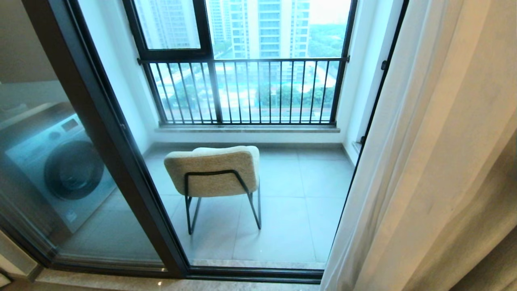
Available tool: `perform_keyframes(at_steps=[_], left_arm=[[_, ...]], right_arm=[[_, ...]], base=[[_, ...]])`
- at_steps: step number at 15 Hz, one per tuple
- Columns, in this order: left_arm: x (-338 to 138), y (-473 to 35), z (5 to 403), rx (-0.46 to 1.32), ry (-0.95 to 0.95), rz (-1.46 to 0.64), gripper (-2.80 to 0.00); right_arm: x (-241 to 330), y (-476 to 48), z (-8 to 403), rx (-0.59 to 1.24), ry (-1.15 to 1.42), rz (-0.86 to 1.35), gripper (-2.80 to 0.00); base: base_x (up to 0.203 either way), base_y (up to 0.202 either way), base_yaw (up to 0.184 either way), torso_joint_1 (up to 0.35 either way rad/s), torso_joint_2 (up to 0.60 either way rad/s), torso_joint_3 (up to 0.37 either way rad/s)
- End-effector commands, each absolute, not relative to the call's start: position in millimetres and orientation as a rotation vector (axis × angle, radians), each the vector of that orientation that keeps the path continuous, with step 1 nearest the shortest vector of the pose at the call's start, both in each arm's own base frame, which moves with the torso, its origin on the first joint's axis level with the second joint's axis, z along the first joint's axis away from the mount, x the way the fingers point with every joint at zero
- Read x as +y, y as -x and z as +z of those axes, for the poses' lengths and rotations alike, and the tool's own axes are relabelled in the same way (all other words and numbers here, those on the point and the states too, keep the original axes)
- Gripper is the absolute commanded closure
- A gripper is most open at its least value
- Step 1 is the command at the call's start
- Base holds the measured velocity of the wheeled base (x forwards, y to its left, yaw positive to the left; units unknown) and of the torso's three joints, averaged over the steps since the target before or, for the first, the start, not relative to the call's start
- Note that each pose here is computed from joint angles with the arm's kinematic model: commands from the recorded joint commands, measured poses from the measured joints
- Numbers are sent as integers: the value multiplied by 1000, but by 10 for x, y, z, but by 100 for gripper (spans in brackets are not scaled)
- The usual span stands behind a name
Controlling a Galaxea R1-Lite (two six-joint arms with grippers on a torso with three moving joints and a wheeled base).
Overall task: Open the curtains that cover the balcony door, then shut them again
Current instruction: Close the inner curtains on both sides
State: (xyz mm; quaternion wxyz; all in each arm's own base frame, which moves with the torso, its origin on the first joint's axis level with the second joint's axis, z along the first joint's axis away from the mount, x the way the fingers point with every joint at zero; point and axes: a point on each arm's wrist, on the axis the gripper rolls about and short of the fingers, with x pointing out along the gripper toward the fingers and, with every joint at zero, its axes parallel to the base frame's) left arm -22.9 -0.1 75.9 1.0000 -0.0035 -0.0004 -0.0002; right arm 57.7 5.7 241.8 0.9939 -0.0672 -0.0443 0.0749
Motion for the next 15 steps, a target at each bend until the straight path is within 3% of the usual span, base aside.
perform_keyframes(at_steps=[1,9,15], left_arm=[[-1,229,757,0,8,0,0],[-1,229,759,-2,8,0,0],[-1,229,759,-2,8,0,0]], right_arm=[[72,-808,2485,-42,135,156,-280],[97,-1225,2961,-175,123,148,-280],[135,-1842,3340,-247,117,143,-280]], base=[[0,0,0,0,0,0],[0,0,0,0,0,0],[0,0,0,0,0,0]])
